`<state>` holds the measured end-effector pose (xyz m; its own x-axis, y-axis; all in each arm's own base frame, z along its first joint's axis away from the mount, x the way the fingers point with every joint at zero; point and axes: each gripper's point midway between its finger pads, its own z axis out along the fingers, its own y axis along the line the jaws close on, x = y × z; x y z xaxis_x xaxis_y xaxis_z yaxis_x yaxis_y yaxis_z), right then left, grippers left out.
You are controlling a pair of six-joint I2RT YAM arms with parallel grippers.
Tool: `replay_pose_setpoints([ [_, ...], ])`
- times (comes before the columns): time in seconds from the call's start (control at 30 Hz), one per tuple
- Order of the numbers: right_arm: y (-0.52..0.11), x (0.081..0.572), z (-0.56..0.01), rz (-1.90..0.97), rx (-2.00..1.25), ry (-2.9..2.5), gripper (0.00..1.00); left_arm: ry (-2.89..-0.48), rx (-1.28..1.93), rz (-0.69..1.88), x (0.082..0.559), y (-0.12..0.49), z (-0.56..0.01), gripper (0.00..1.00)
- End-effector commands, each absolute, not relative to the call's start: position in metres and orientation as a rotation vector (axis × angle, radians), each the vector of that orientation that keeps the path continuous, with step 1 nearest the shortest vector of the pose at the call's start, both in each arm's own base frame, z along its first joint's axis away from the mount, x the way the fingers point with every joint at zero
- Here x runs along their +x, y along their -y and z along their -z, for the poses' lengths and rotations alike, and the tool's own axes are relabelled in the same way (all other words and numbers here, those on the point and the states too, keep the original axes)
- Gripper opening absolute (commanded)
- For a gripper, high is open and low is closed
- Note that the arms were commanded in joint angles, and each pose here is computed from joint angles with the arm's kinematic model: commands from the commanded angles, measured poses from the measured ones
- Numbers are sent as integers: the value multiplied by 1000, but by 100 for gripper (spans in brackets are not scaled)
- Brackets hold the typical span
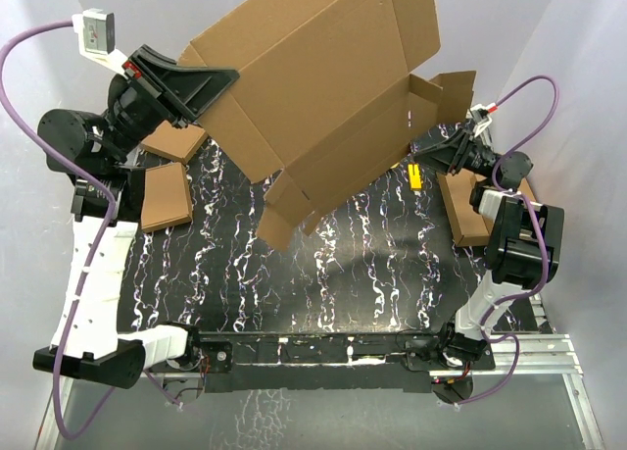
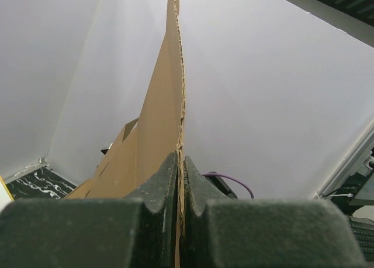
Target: Fold the paper box
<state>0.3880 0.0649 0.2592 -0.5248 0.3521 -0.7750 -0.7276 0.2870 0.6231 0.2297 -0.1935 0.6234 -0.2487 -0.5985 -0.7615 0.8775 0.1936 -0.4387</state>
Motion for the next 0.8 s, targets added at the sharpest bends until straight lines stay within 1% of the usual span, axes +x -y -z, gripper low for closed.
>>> replay_pose_setpoints([
  [0.0, -72, 371, -315, -1055, -769, -1263, 62, -970, 384, 1413, 195, 183, -667, 0],
  [0.07, -72, 372, -314, -1028, -795, -1251, 65, -962, 386, 1416, 193, 183, -670, 0],
  [0.17, -73, 368, -330, -938, -859, -1180, 68, -951, 390, 1424, 191, 183, -673, 0],
  [0.4, -68, 377, -356, -880, -854, -1093, 68, -931, 397, 1431, 186, 182, -679, 0],
  [0.63, -63, 395, -363, -944, -793, -1102, 68, -906, 406, 1412, 181, 180, -688, 0],
  [0.77, -59, 399, -374, -1070, -703, -1146, 68, -894, 395, 1387, 184, 178, -691, 0],
])
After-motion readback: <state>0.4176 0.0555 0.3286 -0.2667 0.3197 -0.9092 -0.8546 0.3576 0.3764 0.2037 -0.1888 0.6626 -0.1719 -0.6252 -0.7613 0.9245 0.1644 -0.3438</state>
